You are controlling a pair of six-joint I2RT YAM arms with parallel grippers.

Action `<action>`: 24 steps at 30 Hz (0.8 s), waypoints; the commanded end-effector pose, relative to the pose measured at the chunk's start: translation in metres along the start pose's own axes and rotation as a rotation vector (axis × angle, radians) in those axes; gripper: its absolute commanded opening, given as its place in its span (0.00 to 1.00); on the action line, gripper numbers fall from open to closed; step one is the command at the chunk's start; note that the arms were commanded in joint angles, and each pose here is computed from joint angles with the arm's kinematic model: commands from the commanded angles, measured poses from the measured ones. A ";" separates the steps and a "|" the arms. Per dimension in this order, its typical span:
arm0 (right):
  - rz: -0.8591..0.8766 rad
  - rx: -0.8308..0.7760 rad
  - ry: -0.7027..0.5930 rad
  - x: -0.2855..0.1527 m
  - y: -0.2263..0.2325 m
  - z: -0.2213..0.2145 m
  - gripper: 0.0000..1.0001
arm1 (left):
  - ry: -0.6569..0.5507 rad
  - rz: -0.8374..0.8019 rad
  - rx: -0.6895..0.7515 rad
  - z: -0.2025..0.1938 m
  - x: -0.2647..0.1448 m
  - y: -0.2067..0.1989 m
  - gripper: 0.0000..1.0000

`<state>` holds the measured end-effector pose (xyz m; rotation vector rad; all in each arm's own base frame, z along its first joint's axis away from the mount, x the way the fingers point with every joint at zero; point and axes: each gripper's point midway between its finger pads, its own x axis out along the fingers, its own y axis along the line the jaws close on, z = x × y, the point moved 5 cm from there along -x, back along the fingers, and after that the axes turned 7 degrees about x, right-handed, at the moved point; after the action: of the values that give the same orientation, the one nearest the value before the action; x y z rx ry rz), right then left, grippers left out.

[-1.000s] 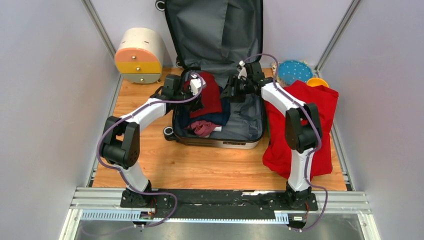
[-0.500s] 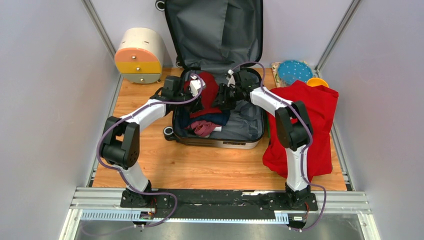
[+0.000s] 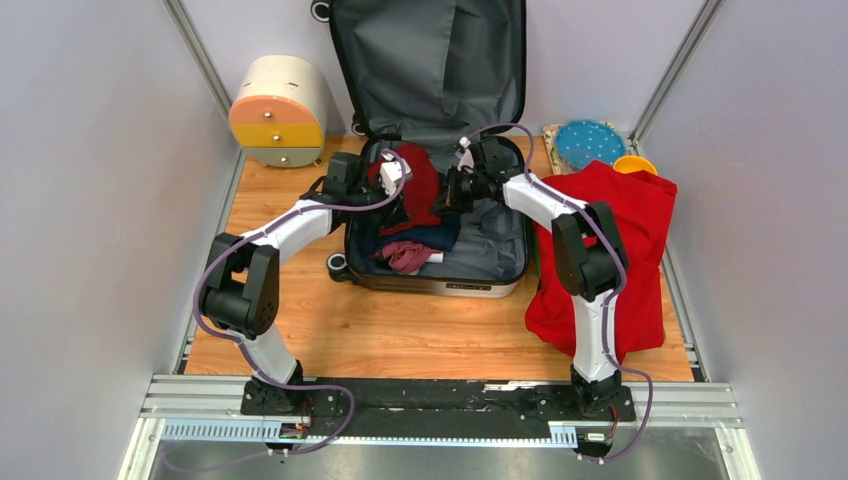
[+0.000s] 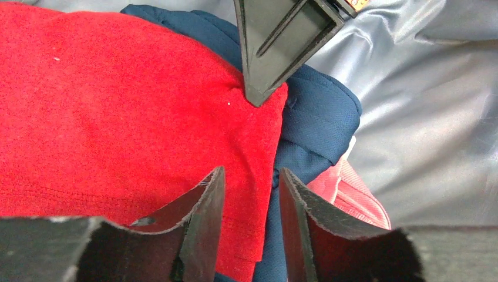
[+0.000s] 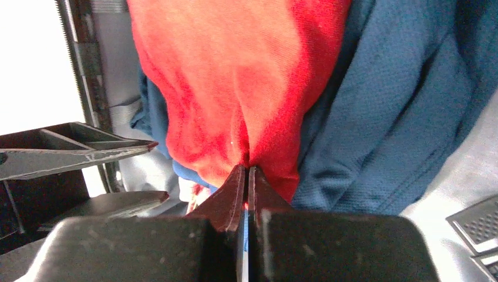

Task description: Open, take out, and arrange the luggage

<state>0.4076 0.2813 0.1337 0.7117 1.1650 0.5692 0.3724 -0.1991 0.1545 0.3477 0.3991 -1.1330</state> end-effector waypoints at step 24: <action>0.322 0.053 -0.062 -0.036 0.093 0.029 0.00 | -0.078 0.065 0.075 -0.002 0.019 -0.005 0.56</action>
<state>0.4167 0.3021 0.1849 0.9311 1.1135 0.6694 0.3711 -0.2096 0.1421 0.3618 0.3210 -1.1214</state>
